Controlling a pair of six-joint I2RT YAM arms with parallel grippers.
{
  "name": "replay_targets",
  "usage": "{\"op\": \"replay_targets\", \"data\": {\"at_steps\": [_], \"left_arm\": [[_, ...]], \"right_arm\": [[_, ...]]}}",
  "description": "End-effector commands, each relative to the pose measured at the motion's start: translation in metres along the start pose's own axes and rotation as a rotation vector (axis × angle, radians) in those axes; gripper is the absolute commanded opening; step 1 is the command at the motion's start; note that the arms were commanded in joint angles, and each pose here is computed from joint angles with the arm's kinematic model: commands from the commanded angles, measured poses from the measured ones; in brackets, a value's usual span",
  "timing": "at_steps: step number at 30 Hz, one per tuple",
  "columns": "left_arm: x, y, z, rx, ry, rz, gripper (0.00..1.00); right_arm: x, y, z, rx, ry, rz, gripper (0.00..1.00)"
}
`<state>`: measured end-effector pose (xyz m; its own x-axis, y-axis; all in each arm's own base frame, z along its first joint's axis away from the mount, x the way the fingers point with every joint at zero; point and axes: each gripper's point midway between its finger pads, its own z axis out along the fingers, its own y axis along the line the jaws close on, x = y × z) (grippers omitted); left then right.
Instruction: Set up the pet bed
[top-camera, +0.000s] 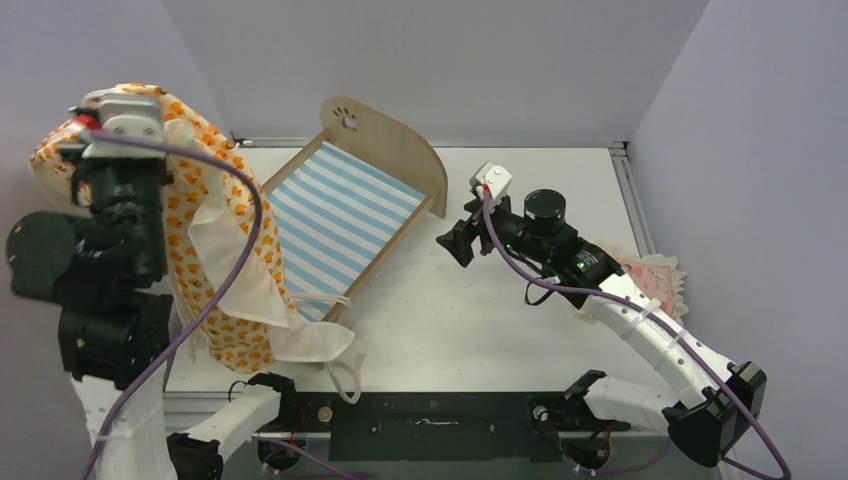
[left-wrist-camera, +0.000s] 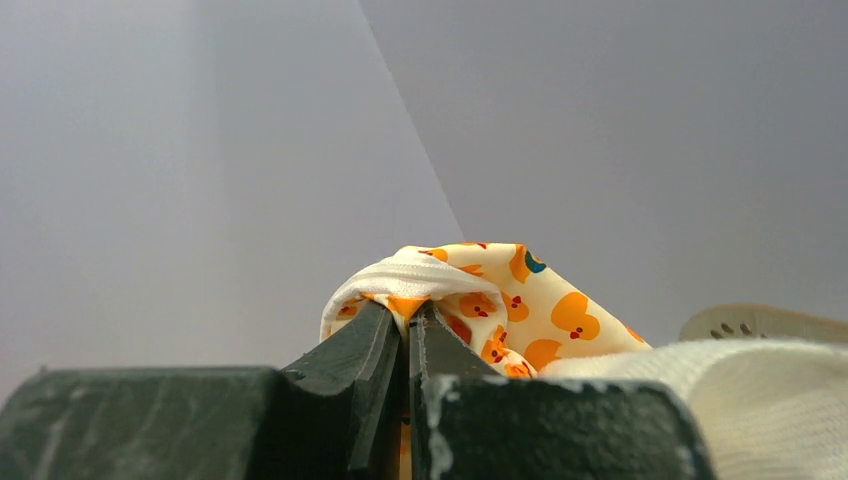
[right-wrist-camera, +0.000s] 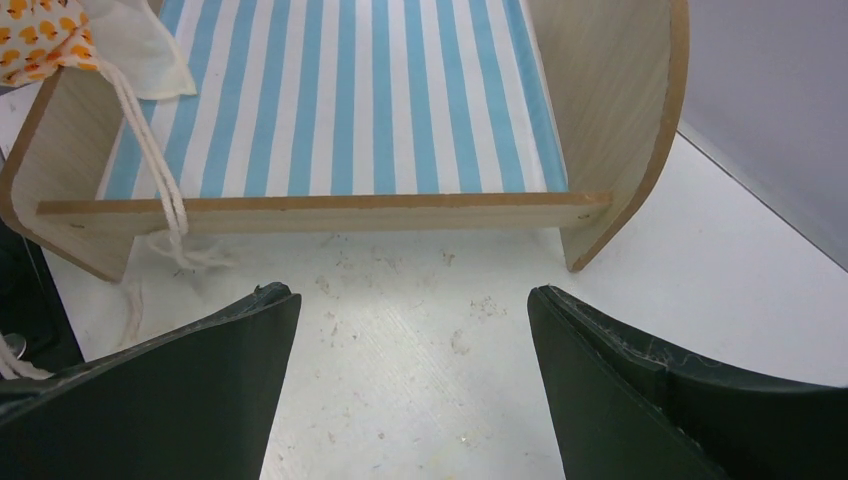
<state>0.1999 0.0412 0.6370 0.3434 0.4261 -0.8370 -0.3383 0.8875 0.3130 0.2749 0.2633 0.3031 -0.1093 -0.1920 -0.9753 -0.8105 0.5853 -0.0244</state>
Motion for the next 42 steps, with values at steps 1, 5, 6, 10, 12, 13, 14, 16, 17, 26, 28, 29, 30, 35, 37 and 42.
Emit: {"op": "replay_targets", "data": {"at_steps": [1,5,6,10,12,13,14,16,17,26,28,29,30,35,37,42], "left_arm": [[0.067,-0.081,0.053,0.203,0.134,0.175,0.0],[0.138,-0.179,0.08,0.453,0.217,0.123,0.0],[0.151,-0.204,0.083,0.522,0.228,0.085,0.0],[0.189,-0.289,0.09,0.689,0.278,-0.04,0.05],[0.191,-0.33,0.089,0.752,0.284,-0.05,0.14],[0.188,-0.348,0.087,0.778,0.284,-0.057,0.21],[0.185,-0.363,0.085,0.791,0.285,-0.072,0.33],[0.175,-0.382,0.082,0.8,0.29,-0.104,0.63],[0.172,-0.384,0.082,0.783,0.299,-0.123,0.7],[0.173,-0.294,0.045,0.45,0.502,-0.343,0.96],[0.184,-0.271,0.024,0.378,0.572,-0.386,0.96],[0.193,-0.262,0.009,0.35,0.622,-0.396,0.96],[0.2,-0.252,-0.004,0.327,0.655,-0.406,0.96],[0.236,-0.221,-0.078,0.258,0.812,-0.485,0.96],[0.244,-0.213,-0.103,0.25,0.851,-0.518,0.96],[0.256,-0.185,-0.143,0.195,0.904,-0.541,0.96]], "right_arm": [[-0.012,-0.002,-0.009,0.017,-0.061,-0.023,0.87],[-0.004,-0.004,-0.015,0.035,-0.049,-0.012,0.87],[-0.003,-0.004,-0.017,0.042,-0.048,-0.009,0.87],[0.006,-0.009,-0.021,0.077,-0.029,0.006,0.88],[0.009,-0.014,-0.021,0.104,-0.019,0.016,0.88],[0.01,-0.017,-0.02,0.121,-0.016,0.024,0.88],[0.011,-0.021,-0.02,0.143,-0.011,0.032,0.88],[0.014,-0.03,-0.016,0.181,0.006,0.044,0.88],[0.016,-0.034,-0.012,0.198,0.018,0.046,0.88],[0.041,-0.093,0.045,0.319,0.077,0.074,0.89],[0.042,-0.108,0.062,0.331,0.077,0.064,0.88],[0.04,-0.116,0.071,0.336,0.068,0.047,0.88],[0.04,-0.123,0.08,0.335,0.067,0.032,0.88],[0.036,-0.162,0.125,0.315,0.03,0.001,0.83],[0.032,-0.169,0.142,0.288,0.008,-0.014,0.81],[0.033,-0.171,0.176,0.21,-0.021,-0.035,0.69]]}}
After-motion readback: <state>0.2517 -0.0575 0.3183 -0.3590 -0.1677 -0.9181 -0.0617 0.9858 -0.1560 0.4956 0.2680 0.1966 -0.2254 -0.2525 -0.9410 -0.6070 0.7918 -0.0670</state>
